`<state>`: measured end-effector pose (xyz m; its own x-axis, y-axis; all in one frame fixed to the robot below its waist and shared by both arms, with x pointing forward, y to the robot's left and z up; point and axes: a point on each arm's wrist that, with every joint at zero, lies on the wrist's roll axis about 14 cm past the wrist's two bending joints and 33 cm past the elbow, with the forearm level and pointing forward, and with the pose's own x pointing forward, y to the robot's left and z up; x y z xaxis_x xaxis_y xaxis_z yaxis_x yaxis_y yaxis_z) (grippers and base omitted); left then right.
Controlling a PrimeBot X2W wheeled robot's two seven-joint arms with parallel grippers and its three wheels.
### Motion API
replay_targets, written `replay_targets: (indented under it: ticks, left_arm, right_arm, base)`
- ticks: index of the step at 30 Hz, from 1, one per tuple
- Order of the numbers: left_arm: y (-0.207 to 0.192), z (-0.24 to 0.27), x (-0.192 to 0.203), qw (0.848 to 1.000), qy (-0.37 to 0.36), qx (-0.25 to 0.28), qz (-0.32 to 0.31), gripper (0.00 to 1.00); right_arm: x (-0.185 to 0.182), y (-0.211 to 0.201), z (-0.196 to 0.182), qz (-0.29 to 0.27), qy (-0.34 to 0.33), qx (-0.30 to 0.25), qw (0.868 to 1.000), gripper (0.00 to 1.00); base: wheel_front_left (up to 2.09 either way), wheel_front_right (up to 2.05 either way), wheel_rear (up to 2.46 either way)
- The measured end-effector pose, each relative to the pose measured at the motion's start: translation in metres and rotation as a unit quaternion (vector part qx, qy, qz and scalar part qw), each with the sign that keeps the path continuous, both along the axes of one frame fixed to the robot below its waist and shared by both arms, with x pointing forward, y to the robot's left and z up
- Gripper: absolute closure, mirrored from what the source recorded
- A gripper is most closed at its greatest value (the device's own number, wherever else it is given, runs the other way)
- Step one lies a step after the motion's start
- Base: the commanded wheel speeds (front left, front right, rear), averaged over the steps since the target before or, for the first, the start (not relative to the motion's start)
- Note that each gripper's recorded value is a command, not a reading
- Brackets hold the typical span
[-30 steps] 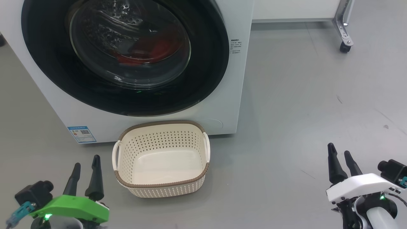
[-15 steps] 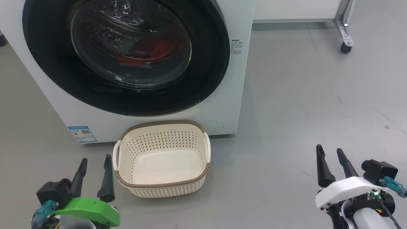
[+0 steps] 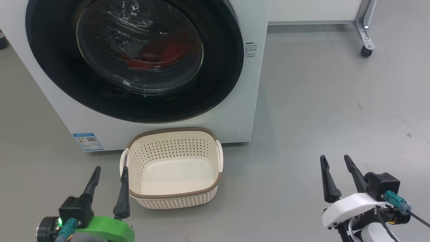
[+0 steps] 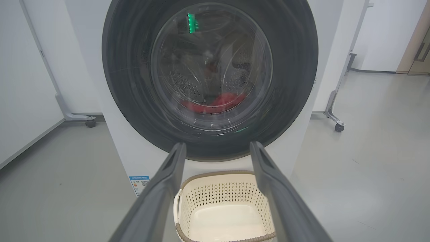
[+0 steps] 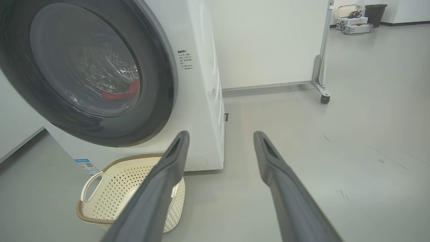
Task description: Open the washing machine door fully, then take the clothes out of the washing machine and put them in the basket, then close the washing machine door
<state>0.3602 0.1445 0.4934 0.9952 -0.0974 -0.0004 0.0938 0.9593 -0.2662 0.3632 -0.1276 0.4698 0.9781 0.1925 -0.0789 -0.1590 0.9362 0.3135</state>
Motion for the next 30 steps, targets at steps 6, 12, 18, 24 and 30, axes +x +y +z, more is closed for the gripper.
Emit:
replay_targets:
  ticks: [6,12,18,24,30]
  left_arm:
    - [-0.001,0.001,-0.001,0.999,-0.011,0.034,0.0,0.0]
    - [0.0,-0.001,-0.001,0.999,-0.011,0.048,0.003,0.0]
    - [0.002,-0.005,0.0,0.999,-0.005,0.043,0.01,0.0]
    - [0.003,-0.007,0.0,0.999,0.0,0.041,0.015,0.0]
    - [0.004,-0.009,0.0,0.999,0.003,0.04,0.018,0.0]
  right_arm:
    - [-0.001,0.003,0.001,0.004,-0.013,-0.033,0.999,0.0]
    - [-0.001,0.002,0.0,0.003,-0.015,-0.043,0.999,0.0]
    - [-0.001,-0.002,-0.001,-0.011,-0.013,-0.04,0.999,0.0]
    - [-0.005,-0.008,-0.006,-0.03,-0.002,-0.037,0.999,0.0]
    - [-0.006,-0.01,-0.007,-0.034,-0.001,-0.035,0.999,0.0]
  base:
    - [0.0,0.0,0.0]
    - [0.0,0.0,0.0]
    - [0.0,0.0,0.0]
    - [0.0,0.0,0.0]
    - [0.0,0.0,0.0]
